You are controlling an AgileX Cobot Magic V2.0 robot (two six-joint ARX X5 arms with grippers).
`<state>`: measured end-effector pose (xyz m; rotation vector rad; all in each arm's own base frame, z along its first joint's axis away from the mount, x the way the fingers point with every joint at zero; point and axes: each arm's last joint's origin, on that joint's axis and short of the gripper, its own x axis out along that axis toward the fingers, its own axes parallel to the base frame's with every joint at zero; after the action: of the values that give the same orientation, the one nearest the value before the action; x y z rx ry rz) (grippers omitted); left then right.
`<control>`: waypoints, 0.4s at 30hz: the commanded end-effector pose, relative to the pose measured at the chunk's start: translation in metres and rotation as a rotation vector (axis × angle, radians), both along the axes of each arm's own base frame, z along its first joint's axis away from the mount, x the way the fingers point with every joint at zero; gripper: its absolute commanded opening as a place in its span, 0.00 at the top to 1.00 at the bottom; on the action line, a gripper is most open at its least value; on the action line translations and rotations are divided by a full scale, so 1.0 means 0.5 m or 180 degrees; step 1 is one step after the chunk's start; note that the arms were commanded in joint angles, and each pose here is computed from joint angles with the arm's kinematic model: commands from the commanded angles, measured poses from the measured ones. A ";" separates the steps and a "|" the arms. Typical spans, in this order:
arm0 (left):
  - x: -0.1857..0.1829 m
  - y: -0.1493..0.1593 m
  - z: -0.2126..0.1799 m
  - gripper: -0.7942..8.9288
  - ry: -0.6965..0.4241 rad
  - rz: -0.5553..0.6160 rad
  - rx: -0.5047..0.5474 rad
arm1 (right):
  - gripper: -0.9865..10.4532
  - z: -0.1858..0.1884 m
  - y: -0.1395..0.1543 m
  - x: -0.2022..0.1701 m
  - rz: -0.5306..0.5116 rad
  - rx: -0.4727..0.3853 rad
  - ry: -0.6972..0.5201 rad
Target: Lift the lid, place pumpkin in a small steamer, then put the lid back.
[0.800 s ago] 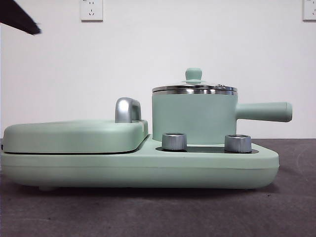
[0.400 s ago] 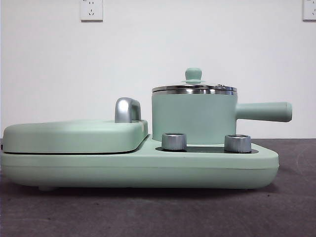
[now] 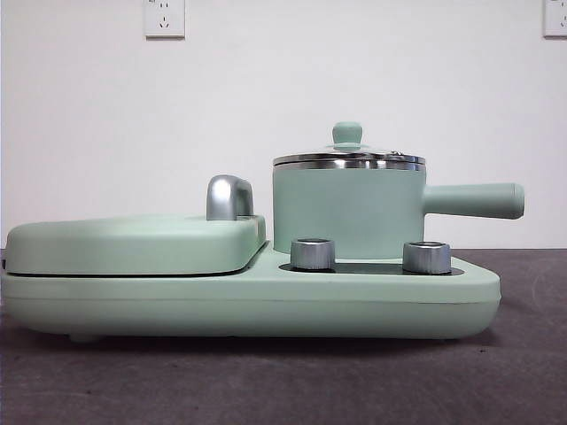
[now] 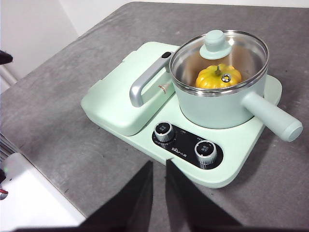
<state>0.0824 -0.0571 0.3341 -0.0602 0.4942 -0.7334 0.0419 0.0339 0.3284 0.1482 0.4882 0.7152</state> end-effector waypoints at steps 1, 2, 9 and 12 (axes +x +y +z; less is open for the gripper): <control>-0.008 0.017 -0.020 0.91 -0.0246 0.0152 -0.0123 | 0.88 0.005 0.000 0.000 0.0027 0.0009 -0.0059; -0.009 0.024 -0.034 0.91 -0.0342 0.0240 -0.0133 | 0.88 0.005 0.000 0.000 0.0027 0.0008 -0.0060; -0.009 0.088 -0.192 0.91 -0.0778 0.1671 0.0088 | 0.88 0.005 0.000 0.000 0.0028 0.0010 -0.0060; 0.001 0.102 -0.254 0.91 -0.0833 0.2028 0.0135 | 0.88 0.005 0.000 0.000 0.0026 0.0007 -0.0060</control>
<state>0.0815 -0.0069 0.2110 -0.0928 0.2372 -0.1164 0.0419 0.0339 0.3284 0.1482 0.4878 0.7152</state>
